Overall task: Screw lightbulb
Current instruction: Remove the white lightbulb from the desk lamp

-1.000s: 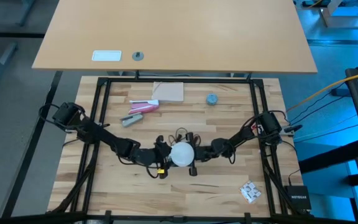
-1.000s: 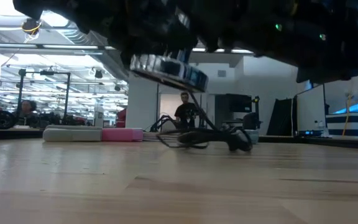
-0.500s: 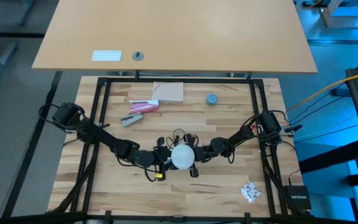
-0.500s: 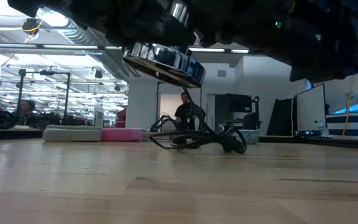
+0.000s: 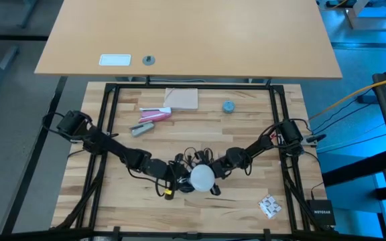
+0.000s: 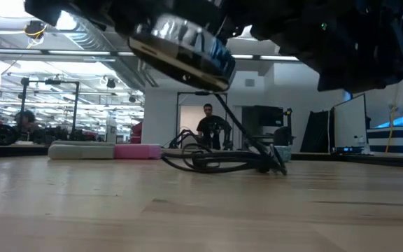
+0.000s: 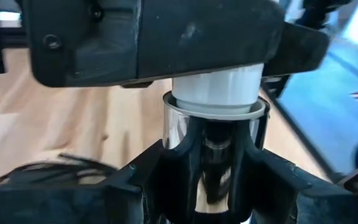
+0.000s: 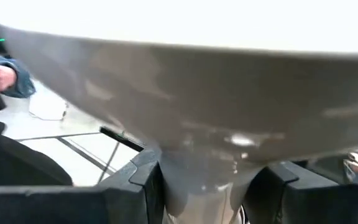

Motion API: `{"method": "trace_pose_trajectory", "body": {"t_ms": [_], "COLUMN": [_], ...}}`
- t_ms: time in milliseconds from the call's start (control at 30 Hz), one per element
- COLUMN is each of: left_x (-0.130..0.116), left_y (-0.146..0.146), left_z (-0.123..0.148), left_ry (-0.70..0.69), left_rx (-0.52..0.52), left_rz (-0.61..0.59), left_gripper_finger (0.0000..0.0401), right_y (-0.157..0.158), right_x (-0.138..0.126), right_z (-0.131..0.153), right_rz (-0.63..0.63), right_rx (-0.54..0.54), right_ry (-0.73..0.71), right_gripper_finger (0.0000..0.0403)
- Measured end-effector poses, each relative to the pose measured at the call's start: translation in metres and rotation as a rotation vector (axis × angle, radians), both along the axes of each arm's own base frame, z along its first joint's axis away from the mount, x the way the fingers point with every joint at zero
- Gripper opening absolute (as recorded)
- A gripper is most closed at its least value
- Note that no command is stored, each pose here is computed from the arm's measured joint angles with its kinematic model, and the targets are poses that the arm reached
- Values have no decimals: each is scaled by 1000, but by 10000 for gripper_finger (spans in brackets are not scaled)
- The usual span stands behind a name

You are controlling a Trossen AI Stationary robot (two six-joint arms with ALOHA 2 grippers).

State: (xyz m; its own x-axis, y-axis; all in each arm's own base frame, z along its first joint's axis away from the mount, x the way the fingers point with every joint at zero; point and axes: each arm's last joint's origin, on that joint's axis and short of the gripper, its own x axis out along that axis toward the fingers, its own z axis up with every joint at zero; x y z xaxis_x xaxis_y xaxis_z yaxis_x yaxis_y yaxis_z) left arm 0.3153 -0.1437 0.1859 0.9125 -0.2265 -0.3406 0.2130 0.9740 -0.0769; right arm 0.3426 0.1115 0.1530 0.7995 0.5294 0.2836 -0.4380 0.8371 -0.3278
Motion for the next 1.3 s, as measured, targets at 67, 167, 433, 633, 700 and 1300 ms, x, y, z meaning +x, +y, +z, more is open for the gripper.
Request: {"method": "trace_pose_trajectory", "body": {"t_ms": [67,167,433,633,700,1300], "left_x": [2,4,8,9,10,13], "left_y": [1,3,11,15,16,29], "left_z": [2,5,9,11,12,17], "left_ry": [-17,-39,-8,18,19,71], "left_rx": [-29,-81,-215,-305,-324,-476], "left_rz": [-52,-133,-267,-334,-356,-450], "left_gripper_finger": [164,164,164,164,164,164], "right_y": [1,2,7,8,8,7], "right_x": [0,1,9,10,10,10], "right_z": [1,4,13,12,12,13], "right_rz": [22,63,146,152,155,82], "right_rx": [-4,-8,-23,-32,-33,4], "right_ry": [-8,-23,-51,-47,-48,-30], "right_gripper_finger": [161,161,161,161,161,163]}}
